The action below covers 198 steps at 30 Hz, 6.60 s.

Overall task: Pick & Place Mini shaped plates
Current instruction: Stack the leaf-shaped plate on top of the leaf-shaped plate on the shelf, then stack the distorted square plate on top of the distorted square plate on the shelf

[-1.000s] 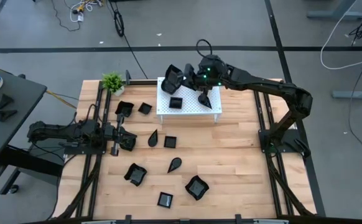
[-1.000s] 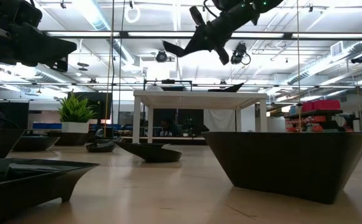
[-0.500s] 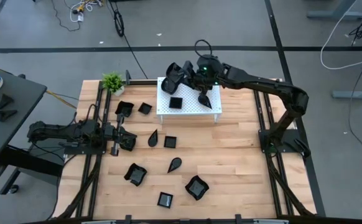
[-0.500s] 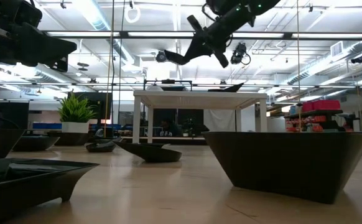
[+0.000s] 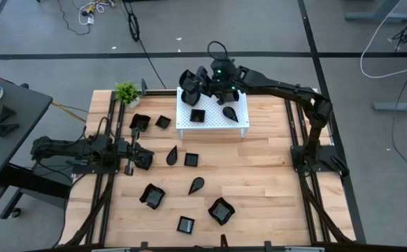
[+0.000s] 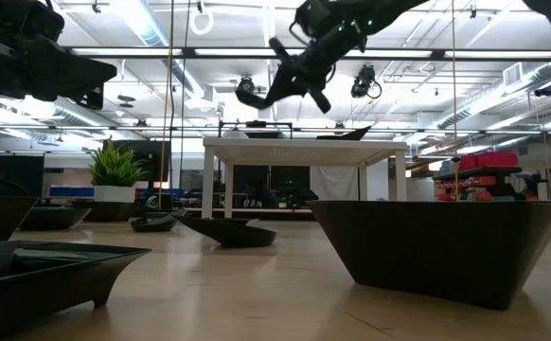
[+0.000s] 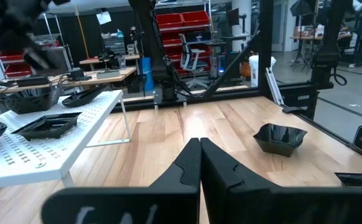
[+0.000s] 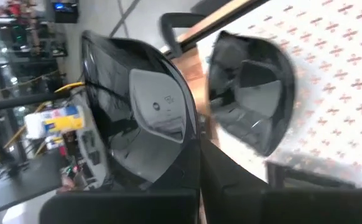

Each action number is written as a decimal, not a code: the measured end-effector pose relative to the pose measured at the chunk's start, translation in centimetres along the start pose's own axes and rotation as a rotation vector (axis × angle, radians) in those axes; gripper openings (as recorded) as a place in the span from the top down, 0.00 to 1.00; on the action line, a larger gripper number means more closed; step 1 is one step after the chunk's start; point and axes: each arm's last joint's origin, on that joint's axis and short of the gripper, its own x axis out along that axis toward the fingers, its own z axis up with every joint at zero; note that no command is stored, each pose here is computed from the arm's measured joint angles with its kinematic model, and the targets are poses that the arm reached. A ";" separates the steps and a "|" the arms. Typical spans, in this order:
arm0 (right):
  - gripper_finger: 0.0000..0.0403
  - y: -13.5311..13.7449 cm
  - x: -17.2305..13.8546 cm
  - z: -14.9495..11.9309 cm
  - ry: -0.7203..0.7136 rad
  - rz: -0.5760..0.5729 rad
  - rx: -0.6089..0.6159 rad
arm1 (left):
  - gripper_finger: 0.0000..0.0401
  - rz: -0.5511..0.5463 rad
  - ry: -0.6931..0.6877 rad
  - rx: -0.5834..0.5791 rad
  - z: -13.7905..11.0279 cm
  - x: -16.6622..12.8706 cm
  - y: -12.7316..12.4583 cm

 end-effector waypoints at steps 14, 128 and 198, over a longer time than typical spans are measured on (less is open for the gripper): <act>1.00 -2.3 3.5 0.5 0.080 -0.101 0.075 | 0.99 0.000 0.000 0.000 0.0 0.0 0.0; 0.74 -15.8 -7.2 -30.2 0.774 -0.158 -1.177 | 0.99 0.000 0.000 0.000 0.0 0.0 0.0; 0.74 -22.3 -3.9 -33.2 0.718 -0.443 -1.280 | 0.99 0.000 0.000 0.000 0.0 0.0 0.0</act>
